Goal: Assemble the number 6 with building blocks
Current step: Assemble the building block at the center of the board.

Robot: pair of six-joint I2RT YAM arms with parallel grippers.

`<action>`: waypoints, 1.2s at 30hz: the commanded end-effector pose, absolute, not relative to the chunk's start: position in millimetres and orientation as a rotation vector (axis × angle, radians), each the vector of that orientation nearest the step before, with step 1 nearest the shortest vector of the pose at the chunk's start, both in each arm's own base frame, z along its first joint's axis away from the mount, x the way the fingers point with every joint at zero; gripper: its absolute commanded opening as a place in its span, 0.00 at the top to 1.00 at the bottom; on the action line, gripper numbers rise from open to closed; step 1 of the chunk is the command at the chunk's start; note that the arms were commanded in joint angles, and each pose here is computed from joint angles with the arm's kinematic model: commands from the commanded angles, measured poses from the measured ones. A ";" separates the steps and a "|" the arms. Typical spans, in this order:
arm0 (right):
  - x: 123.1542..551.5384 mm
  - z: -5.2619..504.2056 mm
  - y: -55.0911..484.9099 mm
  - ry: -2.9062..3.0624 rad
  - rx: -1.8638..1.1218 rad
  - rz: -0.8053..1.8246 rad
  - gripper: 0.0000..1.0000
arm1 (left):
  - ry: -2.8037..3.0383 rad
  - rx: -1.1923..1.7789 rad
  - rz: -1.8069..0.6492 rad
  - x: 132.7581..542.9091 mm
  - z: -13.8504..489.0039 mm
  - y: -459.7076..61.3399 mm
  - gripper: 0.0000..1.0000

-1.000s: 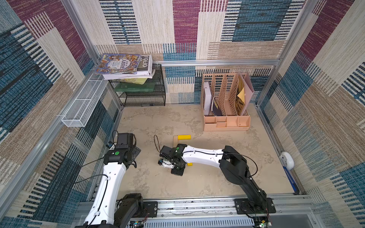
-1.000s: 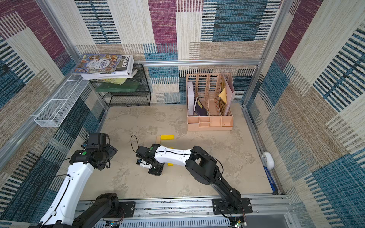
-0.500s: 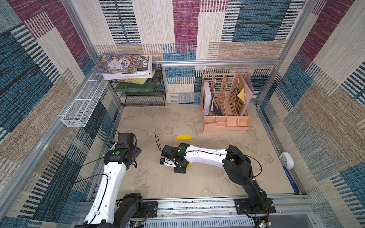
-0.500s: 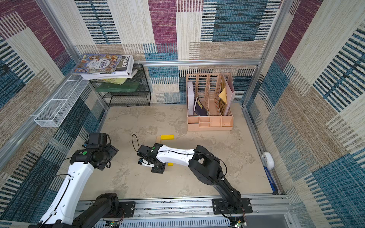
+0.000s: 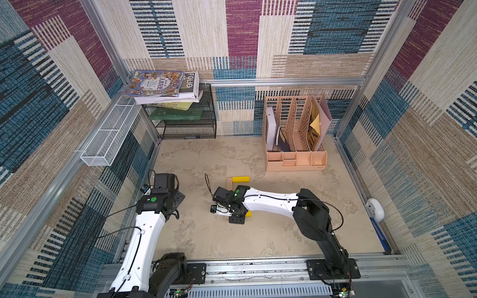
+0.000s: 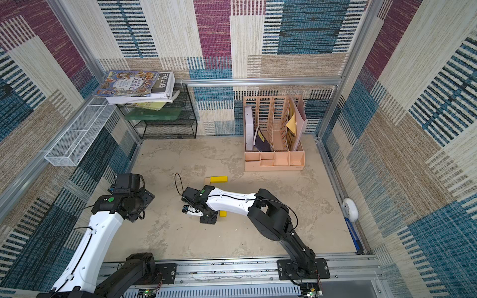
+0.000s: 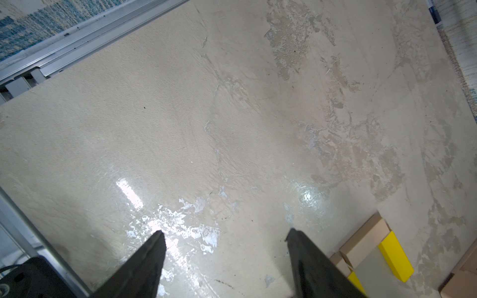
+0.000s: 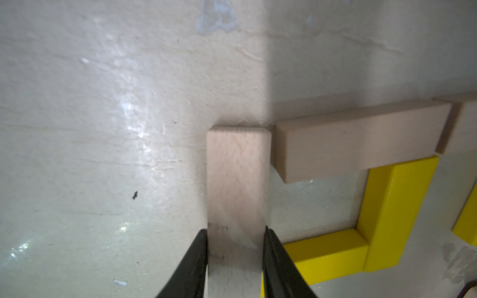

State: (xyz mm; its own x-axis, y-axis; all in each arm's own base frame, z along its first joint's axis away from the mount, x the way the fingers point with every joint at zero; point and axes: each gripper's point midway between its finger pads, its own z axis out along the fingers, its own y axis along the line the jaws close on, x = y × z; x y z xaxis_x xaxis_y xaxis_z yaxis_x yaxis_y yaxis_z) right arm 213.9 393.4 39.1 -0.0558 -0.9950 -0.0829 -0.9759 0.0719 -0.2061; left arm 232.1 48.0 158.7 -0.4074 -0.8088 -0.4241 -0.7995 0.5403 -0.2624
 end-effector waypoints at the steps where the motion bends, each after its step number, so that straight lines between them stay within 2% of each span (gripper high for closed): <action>1: 214.2 40.6 396.3 2.139 -2.007 -0.123 0.62 | 2.263 -1.289 -0.030 235.5 162.2 48.4 0.22; 18: 216.7 29.1 381.4 2.179 -2.015 -0.153 0.60 | 2.267 -1.280 -0.028 237.7 160.5 48.4 0.22; 23: 219.4 25.9 378.2 2.194 -2.009 -0.170 0.63 | 2.270 -1.278 -0.026 237.7 159.9 48.3 0.22; 36: 226.3 26.7 371.1 2.210 -1.991 -0.197 0.64 | 2.271 -1.272 -0.026 239.3 159.3 48.4 0.22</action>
